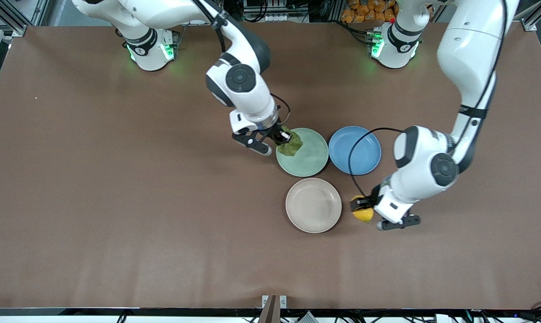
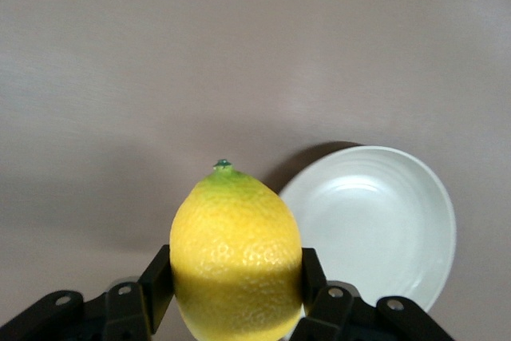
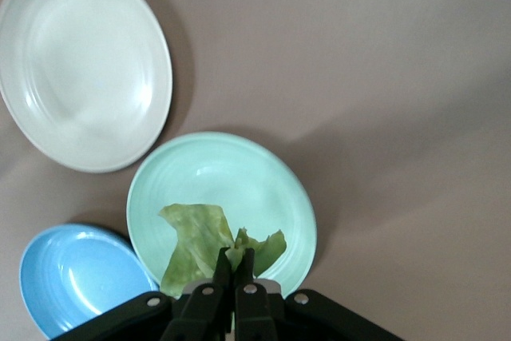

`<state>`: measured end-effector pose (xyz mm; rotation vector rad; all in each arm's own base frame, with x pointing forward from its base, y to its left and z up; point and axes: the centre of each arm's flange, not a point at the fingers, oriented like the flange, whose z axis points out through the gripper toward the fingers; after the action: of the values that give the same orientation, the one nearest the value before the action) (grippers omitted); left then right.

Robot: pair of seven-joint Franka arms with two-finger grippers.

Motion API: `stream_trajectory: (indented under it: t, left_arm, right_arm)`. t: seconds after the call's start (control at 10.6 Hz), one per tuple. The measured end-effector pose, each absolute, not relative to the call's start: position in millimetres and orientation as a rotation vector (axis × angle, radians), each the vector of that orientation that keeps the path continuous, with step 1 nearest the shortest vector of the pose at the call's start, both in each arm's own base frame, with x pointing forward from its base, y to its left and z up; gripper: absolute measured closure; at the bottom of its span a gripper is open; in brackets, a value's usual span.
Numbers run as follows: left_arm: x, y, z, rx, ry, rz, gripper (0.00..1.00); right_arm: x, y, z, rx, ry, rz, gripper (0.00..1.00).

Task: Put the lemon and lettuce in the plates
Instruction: 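Carry the lettuce onto the green plate while the left gripper carries lemon, then open both grippers, releasing the lettuce and the lemon onto the plates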

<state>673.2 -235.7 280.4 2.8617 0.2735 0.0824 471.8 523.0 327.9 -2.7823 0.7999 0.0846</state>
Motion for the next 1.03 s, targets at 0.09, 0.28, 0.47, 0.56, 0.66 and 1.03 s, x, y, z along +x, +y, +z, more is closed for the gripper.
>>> stream_trajectory:
  t: [0.09,0.28,0.47,0.56,0.66,1.03]
  left_arm:
    - [669,-256,274,2.846,0.296,0.101,0.33]
    - [660,-286,263,2.824,0.331,0.117,0.33]
    - [651,-311,256,2.807,0.380,0.113,0.33]
    - [647,-320,255,2.805,0.391,0.109,0.27]
    - [644,-327,254,2.812,0.383,0.113,0.11]
    - [655,-307,254,2.827,0.419,0.144,0.00]
  right_arm:
    - [459,537,321,-2.764,0.820,0.091,0.97]
    - [438,558,308,-2.757,0.830,0.105,0.97]
    - [430,564,297,-2.760,0.825,0.114,0.97]
    - [431,564,294,-2.760,0.826,0.115,0.97]
    - [431,564,293,-2.760,0.827,0.114,0.89]
    - [441,559,296,-2.760,0.836,0.083,0.34]
